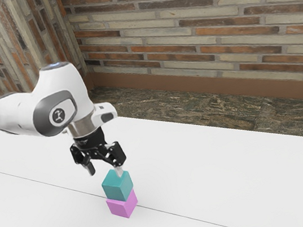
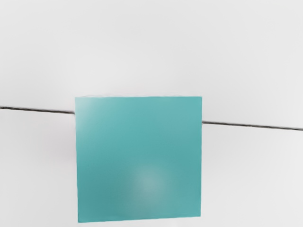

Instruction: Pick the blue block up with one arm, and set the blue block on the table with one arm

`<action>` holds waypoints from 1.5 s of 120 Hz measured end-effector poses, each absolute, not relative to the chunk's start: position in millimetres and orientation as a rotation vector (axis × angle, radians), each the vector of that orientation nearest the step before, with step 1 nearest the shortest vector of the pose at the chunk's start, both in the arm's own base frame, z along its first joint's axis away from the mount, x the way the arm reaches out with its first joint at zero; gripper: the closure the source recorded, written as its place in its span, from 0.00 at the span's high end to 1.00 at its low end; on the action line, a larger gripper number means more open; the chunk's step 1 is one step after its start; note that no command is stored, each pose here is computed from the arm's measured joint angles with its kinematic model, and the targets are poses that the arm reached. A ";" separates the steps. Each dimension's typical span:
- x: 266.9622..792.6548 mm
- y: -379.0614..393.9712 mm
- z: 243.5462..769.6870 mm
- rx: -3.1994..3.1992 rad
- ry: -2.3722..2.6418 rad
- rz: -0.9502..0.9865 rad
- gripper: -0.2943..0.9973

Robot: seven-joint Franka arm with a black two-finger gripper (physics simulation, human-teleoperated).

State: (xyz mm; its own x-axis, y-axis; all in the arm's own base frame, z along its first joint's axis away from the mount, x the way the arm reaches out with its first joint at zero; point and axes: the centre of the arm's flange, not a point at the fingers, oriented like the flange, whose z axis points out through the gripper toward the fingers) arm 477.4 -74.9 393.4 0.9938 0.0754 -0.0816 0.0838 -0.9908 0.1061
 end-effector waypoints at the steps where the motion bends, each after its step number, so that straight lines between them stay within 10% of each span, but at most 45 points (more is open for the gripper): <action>1: 477.9 -74.8 392.1 3.030 0.123 -0.118 0.77; 122: 499.2 -77.5 315.4 3.006 0.367 -0.191 0.77; 144: 500.3 -76.9 316.1 3.015 0.366 -0.176 0.55; 180: 516.3 -44.0 417.4 3.044 0.336 0.045 0.54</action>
State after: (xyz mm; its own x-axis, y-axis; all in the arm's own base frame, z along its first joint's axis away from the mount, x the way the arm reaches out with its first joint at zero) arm 516.3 -44.0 417.4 0.9755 0.2191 0.0206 0.2168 -0.9728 0.0812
